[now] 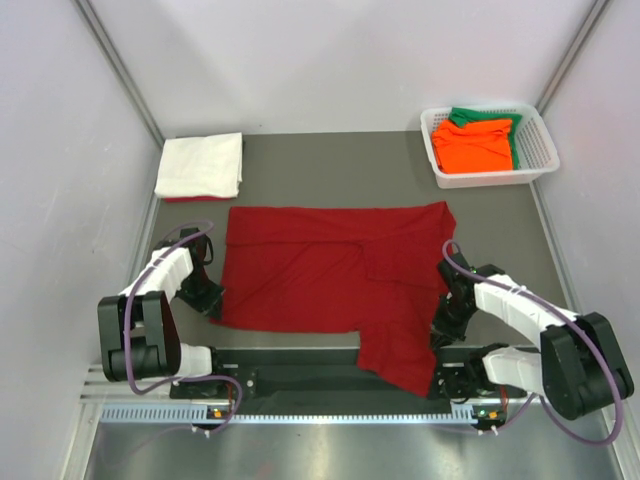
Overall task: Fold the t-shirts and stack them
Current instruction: Fold the tshirt
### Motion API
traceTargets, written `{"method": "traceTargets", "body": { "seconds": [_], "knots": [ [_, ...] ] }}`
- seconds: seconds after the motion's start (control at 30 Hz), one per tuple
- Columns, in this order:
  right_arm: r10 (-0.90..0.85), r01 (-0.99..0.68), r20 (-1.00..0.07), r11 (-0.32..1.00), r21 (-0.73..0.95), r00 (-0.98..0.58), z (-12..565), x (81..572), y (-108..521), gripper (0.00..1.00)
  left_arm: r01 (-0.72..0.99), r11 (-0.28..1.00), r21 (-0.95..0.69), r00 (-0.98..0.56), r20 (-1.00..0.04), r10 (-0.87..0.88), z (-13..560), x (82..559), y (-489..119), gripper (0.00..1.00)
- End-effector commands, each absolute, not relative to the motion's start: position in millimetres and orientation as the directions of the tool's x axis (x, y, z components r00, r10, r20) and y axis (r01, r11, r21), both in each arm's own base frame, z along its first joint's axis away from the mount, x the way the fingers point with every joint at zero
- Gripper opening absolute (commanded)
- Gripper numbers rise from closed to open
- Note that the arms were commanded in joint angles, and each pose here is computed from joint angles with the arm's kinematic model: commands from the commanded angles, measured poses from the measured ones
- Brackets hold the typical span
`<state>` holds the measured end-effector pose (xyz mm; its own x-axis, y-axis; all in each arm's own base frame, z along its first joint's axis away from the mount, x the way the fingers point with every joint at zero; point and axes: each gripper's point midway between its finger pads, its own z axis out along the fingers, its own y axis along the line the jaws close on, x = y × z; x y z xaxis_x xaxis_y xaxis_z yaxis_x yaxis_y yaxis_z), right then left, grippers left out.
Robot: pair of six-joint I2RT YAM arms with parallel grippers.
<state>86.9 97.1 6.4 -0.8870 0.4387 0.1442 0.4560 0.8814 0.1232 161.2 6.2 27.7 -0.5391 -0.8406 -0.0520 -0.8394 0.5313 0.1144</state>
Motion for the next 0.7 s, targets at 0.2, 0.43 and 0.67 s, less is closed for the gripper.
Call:
{"method": "traceTargets", "body": {
  "seconds": [0.2,0.43,0.67],
  "knots": [
    [0.443,0.448,0.067,0.885,0.128,-0.894,28,97,93,0.0,-0.841,0.524,0.135,-0.536,-0.073,-0.841,42,156,11,0.0],
    [0.378,0.379,0.028,0.92,0.103,-0.925,48,104,83,0.0,-0.84,0.522,0.148,-0.535,-0.07,-0.842,51,146,11,0.0],
    [0.352,0.345,-0.032,0.929,0.132,-0.936,69,137,73,0.0,-0.839,0.537,0.086,-0.542,-0.064,-0.838,63,151,4,0.0]
  ]
}}
